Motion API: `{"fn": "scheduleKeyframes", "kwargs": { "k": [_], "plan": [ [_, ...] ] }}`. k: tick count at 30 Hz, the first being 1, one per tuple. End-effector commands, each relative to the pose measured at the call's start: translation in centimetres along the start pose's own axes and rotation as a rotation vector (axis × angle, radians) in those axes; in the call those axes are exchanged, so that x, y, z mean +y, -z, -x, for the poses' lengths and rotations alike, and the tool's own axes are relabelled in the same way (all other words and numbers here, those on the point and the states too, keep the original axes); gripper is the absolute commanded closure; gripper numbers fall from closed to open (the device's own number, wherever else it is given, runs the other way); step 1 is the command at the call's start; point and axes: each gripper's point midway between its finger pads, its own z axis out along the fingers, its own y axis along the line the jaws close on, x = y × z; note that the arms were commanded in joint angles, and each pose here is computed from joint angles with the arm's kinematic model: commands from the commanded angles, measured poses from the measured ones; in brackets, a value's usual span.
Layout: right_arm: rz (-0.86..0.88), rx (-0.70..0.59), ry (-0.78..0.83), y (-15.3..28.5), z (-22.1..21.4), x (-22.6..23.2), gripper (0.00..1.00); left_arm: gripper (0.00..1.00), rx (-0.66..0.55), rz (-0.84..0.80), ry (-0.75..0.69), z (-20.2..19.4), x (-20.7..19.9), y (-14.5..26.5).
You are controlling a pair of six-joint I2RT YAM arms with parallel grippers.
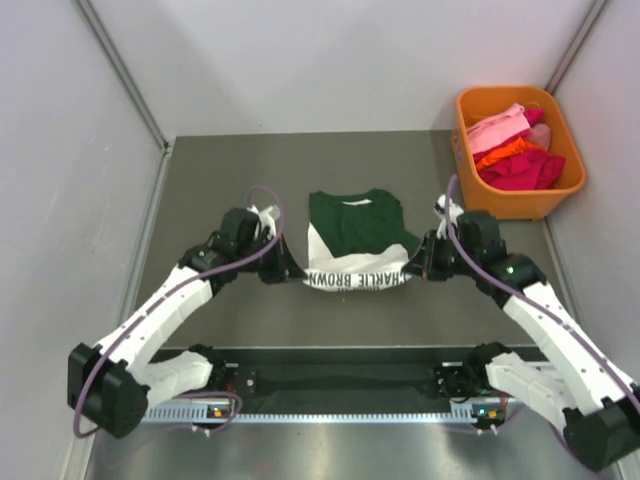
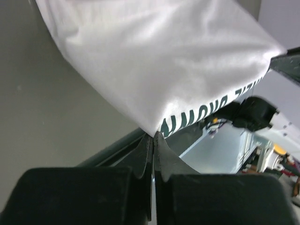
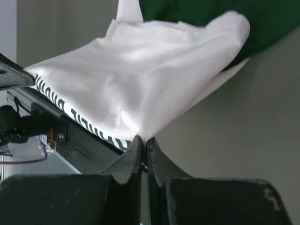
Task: Fold and stack the t-shirts
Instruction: Fold the tshirt
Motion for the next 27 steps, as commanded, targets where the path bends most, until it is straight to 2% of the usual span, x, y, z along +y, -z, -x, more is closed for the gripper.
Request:
{"fn": "scheduleKeyframes", "kwargs": {
  "k": [1,8,9,10,12,13,15,16,17,18,19,20,21,22,23,24,25,26,27],
  "plan": [
    [-0.037,-0.059,0.045,-0.1,4.5,0.7,1.00,1.00,-0.034,-0.024,0.002,4.0,-1.7,0.9],
    [-0.043,-0.060,0.040,-3.2,12.2,0.9,1.00,1.00,-0.067,0.012,0.012,11.5,-2.0,-0.1],
    [-0.051,-0.068,0.033,-3.4,13.3,0.3,1.00,1.00,-0.050,0.040,0.034,12.4,-0.8,-1.2],
    [-0.063,-0.047,0.017,-4.6,13.8,-0.6,1.00,1.00,-0.077,0.045,0.026,14.1,-1.3,-1.1],
    [-0.064,-0.085,0.007,-4.9,16.6,-1.3,1.00,1.00,-0.087,0.084,0.062,16.3,0.4,-2.9],
    [-0.064,-0.093,-0.001,-6.1,18.1,-2.0,1.00,1.00,-0.116,0.082,0.059,18.1,-0.1,-2.9],
    [-0.056,-0.092,-0.034,-7.3,19.9,-3.3,1.00,1.00,-0.106,0.110,0.102,20.2,2.0,-5.3],
    [-0.065,-0.063,-0.060,-9.2,20.2,-4.8,1.00,1.00,-0.102,0.130,0.122,21.2,2.9,-6.1],
    [-0.055,-0.099,-0.048,-9.5,22.4,-4.6,0.98,1.00,-0.135,0.110,0.108,23.6,2.3,-6.3],
    [-0.047,-0.103,-0.045,-10.3,23.4,-5.0,0.93,1.00,-0.100,0.140,0.163,24.3,5.1,-8.8],
    [-0.042,-0.101,-0.044,-12.5,24.9,-5.9,0.91,1.00,-0.094,0.154,0.188,25.3,6.1,-9.5],
    [-0.043,-0.103,-0.050,-13.6,25.7,-6.6,0.74,1.00,-0.091,0.155,0.202,26.4,6.9,-10.5],
    [-0.051,-0.106,-0.073,-14.6,26.5,-7.4,0.55,0.85,-0.099,0.127,0.212,28.7,8.1,-12.4],
    [-0.050,-0.111,-0.081,-16.7,27.7,-8.3,0.43,0.67,-0.094,0.122,0.229,29.6,8.8,-13.4],
    [-0.054,-0.115,-0.085,-17.5,28.1,-8.7,0.25,0.53,-0.093,0.110,0.241,30.7,9.3,-14.3],
    [-0.083,-0.154,-0.096,-18.1,29.1,-9.5,0.15,0.33,-0.111,0.082,0.235,32.8,9.8,-15.6],
    [-0.084,-0.169,-0.100,-18.7,29.2,-9.9,0.13,0.06,-0.103,0.090,0.246,32.9,10.4,-16.2],
    [-0.063,-0.178,-0.101,-18.8,29.2,-9.6,0.06,0.02,-0.106,0.085,0.238,33.1,10.6,-16.6],
    [-0.035,-0.229,-0.067,-18.6,30.2,-9.1,0.05,0.02,-0.117,0.085,0.209,33.3,10.2,-16.3]
  ]
}}
